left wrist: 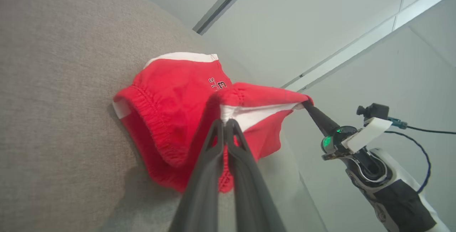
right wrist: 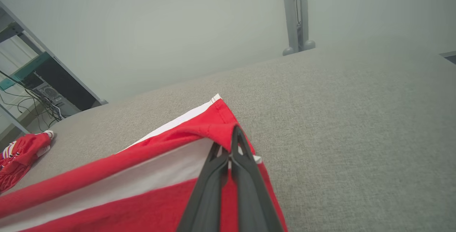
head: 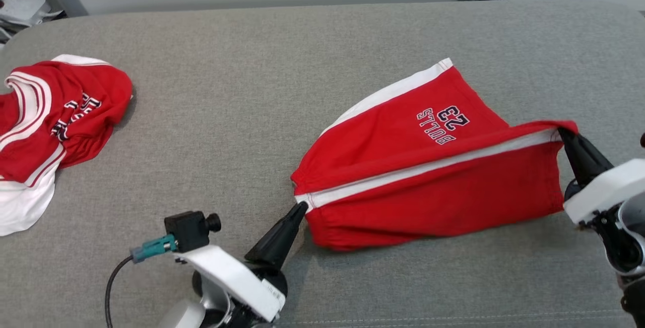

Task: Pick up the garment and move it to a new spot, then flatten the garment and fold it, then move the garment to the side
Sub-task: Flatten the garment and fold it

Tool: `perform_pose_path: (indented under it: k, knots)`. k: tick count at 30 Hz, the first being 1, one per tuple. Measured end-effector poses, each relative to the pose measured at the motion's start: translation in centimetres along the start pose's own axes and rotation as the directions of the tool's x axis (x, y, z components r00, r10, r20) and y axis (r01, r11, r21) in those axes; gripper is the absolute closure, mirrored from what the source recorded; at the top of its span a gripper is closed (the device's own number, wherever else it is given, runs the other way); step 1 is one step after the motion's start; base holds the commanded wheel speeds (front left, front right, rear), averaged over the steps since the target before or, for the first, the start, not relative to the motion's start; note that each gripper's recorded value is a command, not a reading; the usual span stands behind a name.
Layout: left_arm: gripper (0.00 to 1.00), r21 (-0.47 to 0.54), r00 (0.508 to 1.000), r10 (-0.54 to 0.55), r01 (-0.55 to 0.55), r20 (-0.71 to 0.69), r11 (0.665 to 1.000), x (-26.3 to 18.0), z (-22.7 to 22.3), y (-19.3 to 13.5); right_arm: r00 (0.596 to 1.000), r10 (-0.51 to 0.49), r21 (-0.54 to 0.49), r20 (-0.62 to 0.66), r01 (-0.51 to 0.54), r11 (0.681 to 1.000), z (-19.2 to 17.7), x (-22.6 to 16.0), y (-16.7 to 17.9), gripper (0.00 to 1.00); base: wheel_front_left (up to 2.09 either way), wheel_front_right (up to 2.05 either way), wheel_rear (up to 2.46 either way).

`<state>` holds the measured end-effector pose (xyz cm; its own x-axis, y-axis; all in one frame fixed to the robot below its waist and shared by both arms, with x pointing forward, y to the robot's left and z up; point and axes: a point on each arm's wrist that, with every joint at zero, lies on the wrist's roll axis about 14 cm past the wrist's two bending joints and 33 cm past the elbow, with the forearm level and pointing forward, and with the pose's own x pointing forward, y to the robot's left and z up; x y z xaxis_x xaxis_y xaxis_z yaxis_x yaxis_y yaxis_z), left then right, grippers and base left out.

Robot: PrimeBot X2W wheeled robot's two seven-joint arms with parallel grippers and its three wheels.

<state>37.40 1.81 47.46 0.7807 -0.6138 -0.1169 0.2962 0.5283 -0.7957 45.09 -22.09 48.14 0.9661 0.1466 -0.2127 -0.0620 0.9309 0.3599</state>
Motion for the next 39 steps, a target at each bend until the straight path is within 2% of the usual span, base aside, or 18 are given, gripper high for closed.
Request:
perform_pose_path:
  k: [4, 15, 26, 34, 35, 36, 37, 39]
  knots:
    - [1.0, -0.126, 0.998, 0.044, -0.04, 0.033, 0.991, 1.7, 0.9, 1.4, 1.0, 0.007, -0.06, -0.02, -0.008, 0.998, -0.1, 3.6, 0.4, 1.0, 0.0, 0.0, 0.0]
    - [1.0, -0.2, 0.984, 0.16, -0.142, 0.081, 0.97, 4.9, 3.3, 6.2, 0.995, 0.053, -0.235, -0.083, -0.071, 0.97, -1.4, 12.0, 2.6, 1.0, 0.0, 0.0, 0.0]
    - [1.0, -0.228, 0.979, 0.197, -0.182, 0.049, 0.957, 6.6, 3.3, 8.5, 0.985, 0.035, -0.306, -0.168, -0.086, 0.948, -3.9, 16.6, 3.0, 1.0, 0.0, 0.0, 0.0]
    - [1.0, -0.217, 0.978, 0.204, -0.189, 0.048, 0.958, 7.2, 3.2, 9.1, 0.976, 0.029, -0.324, -0.217, -0.1, 0.941, -6.1, 17.8, 3.4, 1.0, 0.0, 0.0, 0.0]
    - [0.98, -0.217, 0.978, 0.203, -0.189, 0.047, 0.958, 7.3, 3.3, 9.1, 0.977, 0.029, -0.325, -0.213, -0.099, 0.941, -6.1, 17.9, 3.4, 1.0, 0.0, 0.0, 0.0]
    - [0.72, -0.217, 0.978, 0.203, -0.189, 0.044, 0.958, 7.3, 3.2, 9.1, 0.977, 0.027, -0.324, -0.211, -0.095, 0.941, -6.1, 18.0, 3.3, 1.0, 0.0, 0.0, 0.0]
    - [0.61, -0.213, 0.978, 0.203, -0.189, 0.046, 0.959, 7.4, 3.2, 9.1, 0.978, 0.025, -0.327, -0.209, -0.094, 0.94, -6.1, 18.1, 3.3, 1.0, 0.0, 0.0, 0.0]
    - [0.51, -0.21, 0.978, 0.203, -0.189, 0.045, 0.959, 7.4, 3.1, 9.1, 0.98, 0.026, -0.332, -0.196, -0.091, 0.939, -5.9, 18.1, 3.3, 1.0, 0.0, 0.0, 0.0]
